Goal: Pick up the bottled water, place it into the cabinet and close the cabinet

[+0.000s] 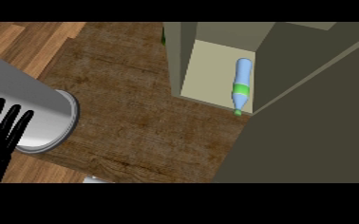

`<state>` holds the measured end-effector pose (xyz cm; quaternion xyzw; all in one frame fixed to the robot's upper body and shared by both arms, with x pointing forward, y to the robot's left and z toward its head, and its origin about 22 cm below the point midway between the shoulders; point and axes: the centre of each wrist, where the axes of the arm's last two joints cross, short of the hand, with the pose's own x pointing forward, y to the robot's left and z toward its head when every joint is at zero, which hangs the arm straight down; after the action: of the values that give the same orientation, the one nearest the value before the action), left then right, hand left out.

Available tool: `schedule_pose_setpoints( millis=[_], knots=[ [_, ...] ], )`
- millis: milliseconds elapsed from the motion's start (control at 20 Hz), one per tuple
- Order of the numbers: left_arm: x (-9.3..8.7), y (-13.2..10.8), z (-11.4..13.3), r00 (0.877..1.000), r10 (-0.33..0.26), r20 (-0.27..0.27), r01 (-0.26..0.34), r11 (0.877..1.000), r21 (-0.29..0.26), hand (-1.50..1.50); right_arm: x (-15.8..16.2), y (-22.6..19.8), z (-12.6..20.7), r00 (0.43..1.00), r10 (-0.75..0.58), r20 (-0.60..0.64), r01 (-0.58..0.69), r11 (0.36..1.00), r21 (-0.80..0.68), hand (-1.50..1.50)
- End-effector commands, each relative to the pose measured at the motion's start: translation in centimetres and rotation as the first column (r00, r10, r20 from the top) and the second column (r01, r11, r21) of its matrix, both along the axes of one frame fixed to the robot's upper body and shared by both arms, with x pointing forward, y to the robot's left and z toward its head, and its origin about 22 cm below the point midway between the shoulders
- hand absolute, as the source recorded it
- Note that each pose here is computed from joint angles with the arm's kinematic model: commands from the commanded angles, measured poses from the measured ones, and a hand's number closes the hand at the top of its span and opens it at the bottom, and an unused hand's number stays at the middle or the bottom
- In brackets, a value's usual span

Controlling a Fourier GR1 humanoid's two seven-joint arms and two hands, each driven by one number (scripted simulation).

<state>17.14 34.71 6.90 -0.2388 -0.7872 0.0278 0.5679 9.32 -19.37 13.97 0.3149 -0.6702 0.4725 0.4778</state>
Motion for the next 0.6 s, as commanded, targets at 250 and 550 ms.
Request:
schedule_pose_setpoints(
  millis=[250, 550],
  knots=[
    [0.5, 0.5, 0.6, 1.0, -0.009, 0.026, 0.009, 1.0, 0.0, -1.5, -0.7, 2.2, -0.9, 0.985, 0.102, -0.142, -0.087, 0.99, 0.108, 1.5],
    [0.9, 0.4, 1.1, 0.998, -0.042, 0.046, 0.042, 0.999, -0.002, -1.5, 0.2, 1.9, -1.3, 0.986, 0.032, -0.164, -0.006, 0.988, 0.157, 1.5]
  ],
)
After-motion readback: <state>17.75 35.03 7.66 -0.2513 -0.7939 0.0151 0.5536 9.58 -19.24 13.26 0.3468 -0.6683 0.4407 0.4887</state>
